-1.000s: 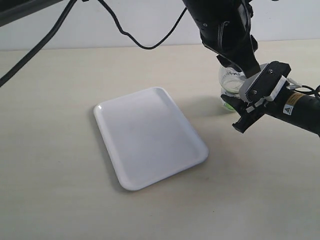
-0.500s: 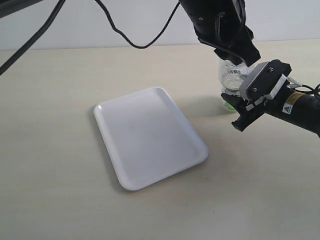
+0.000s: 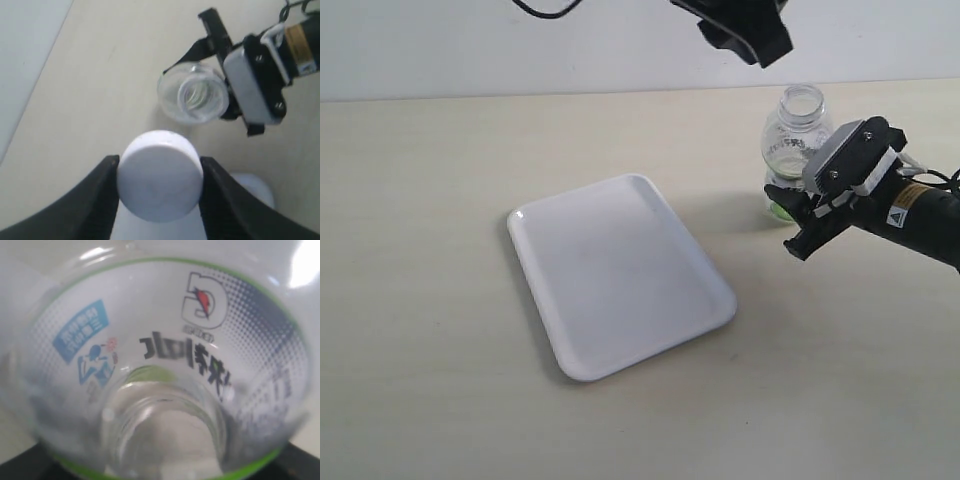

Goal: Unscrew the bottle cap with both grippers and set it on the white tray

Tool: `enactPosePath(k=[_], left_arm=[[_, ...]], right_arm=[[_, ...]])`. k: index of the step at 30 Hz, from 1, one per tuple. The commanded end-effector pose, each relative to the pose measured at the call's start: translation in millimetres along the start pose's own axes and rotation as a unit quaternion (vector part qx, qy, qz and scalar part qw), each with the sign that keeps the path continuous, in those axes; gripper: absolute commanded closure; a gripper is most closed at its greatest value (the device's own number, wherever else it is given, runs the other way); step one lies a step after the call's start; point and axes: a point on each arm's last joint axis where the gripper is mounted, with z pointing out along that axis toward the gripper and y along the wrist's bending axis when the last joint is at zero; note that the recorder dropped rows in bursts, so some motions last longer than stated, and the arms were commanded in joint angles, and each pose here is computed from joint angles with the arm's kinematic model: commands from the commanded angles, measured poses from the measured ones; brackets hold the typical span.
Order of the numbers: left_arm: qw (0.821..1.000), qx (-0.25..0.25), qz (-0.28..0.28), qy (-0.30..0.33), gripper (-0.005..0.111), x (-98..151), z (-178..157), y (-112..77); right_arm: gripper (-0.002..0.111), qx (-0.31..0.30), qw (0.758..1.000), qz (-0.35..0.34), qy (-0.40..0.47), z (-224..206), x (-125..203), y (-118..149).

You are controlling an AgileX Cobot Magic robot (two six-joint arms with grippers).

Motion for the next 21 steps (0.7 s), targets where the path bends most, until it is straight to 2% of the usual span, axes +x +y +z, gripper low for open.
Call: enactPosePath(k=[1,3,6,10,18,21], left_arm=[[0.998,-0.014,0.016,0.051,0.107,9.9,-11.2,3.3],[0.998,-0.013,0.025,0.053,0.107,10.3,-11.3,3.3],[0.998,-0.013,0.029,0.053,0.107,10.3,-11.3,3.3],[0.997,-0.003,0.035,0.071,0.107,13.7,7.4,1.6],[0.983,0.023,0.042,0.176,0.107,54.3,56.5,-10.6],[0.983,0.039,0.024,0.18,0.107,69.0,70.1,-9.7]], right_arm=[[0.108,-0.011,0.998,0.044,0.045,-4.6,4.5,1.0],[0.108,-0.006,0.997,0.061,0.047,-7.9,-1.7,-2.9],[0.108,0.009,0.989,0.129,0.07,-10.6,-17.8,-18.7],[0.108,-0.012,0.983,0.162,0.087,-6.3,-22.5,-22.6],[0.108,-0.023,0.971,0.211,0.107,-2.4,-25.3,-26.4],[0.108,-0.022,0.971,0.212,0.108,-2.5,-25.1,-26.4]])
